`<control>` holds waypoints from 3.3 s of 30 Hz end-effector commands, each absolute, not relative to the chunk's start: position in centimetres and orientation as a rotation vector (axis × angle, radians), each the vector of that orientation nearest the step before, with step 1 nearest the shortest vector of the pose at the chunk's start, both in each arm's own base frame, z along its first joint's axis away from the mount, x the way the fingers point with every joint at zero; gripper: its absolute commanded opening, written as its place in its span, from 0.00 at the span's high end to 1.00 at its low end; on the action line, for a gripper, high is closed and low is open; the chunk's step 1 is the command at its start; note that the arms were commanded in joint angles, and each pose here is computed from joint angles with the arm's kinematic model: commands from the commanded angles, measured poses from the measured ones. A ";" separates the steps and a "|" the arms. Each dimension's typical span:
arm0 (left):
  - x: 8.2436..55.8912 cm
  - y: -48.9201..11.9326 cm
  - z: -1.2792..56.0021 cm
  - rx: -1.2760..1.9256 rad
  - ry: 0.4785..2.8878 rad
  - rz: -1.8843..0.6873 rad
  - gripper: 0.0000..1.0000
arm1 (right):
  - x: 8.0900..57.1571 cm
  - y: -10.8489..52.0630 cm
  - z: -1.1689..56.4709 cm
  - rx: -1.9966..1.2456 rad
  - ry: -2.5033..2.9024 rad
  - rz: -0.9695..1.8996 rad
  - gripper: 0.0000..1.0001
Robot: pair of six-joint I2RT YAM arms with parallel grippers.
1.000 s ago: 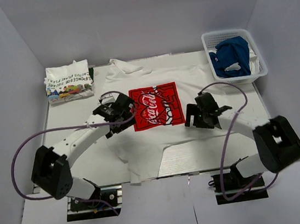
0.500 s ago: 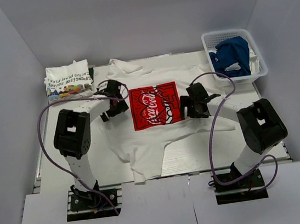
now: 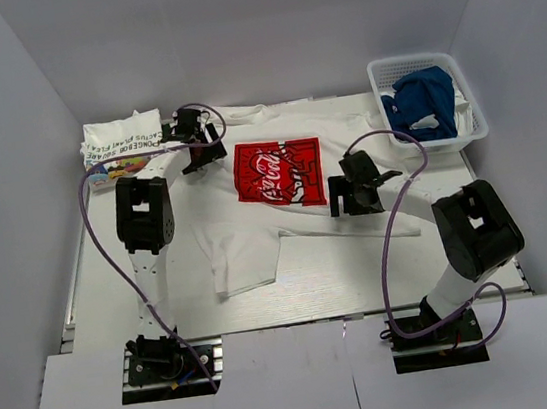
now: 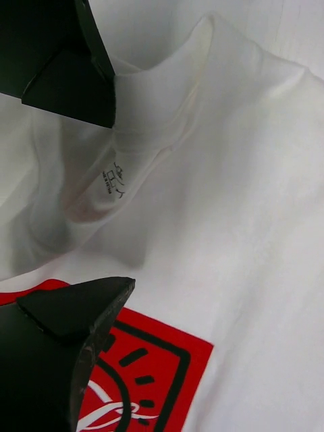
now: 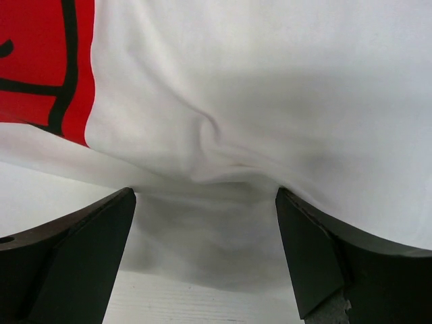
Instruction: Fold and stack the t-shirts
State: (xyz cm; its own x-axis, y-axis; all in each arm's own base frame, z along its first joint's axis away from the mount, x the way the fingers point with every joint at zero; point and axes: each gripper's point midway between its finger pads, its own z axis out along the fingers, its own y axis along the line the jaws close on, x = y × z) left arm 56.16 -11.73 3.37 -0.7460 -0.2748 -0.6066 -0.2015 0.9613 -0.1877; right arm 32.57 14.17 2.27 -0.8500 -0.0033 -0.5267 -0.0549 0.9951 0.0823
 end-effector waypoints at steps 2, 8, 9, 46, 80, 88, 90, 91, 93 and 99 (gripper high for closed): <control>55.8 -13.7 6.8 -0.191 2.413 -0.279 0.00 | 34.4 13.9 6.8 -0.012 2.464 0.132 0.10; 50.6 -12.9 15.5 -0.222 2.360 -0.259 0.00 | 32.7 13.0 8.6 0.181 2.438 0.196 0.10; 49.2 -12.7 15.8 -0.253 2.374 -0.265 0.00 | 32.5 12.9 9.7 0.196 2.406 0.215 0.10; 15.6 -13.0 3.2 -0.600 2.716 -0.687 1.00 | 23.6 1.0 5.2 0.676 2.410 0.012 0.10; 7.5 -13.8 5.3 -0.552 2.832 -0.933 1.00 | 21.6 1.8 2.4 0.776 2.365 0.240 1.00; 12.5 -16.3 10.2 -0.420 2.603 -1.114 1.00 | 21.6 2.9 3.0 0.677 2.387 0.305 1.00; 14.4 -16.9 12.1 -0.384 2.541 -1.135 1.00 | 22.2 3.0 3.3 0.653 2.397 0.303 1.00; 15.6 -17.3 13.2 -0.355 2.489 -1.152 1.00 | 22.6 3.0 3.5 0.649 2.402 0.299 1.00; 17.2 -17.7 14.5 -0.341 2.451 -1.152 1.00 | 23.8 3.6 4.9 0.596 2.378 0.347 1.00; 22.3 -18.6 17.9 -0.311 2.357 -1.133 1.00 | 26.0 4.1 7.1 0.536 2.383 0.327 1.00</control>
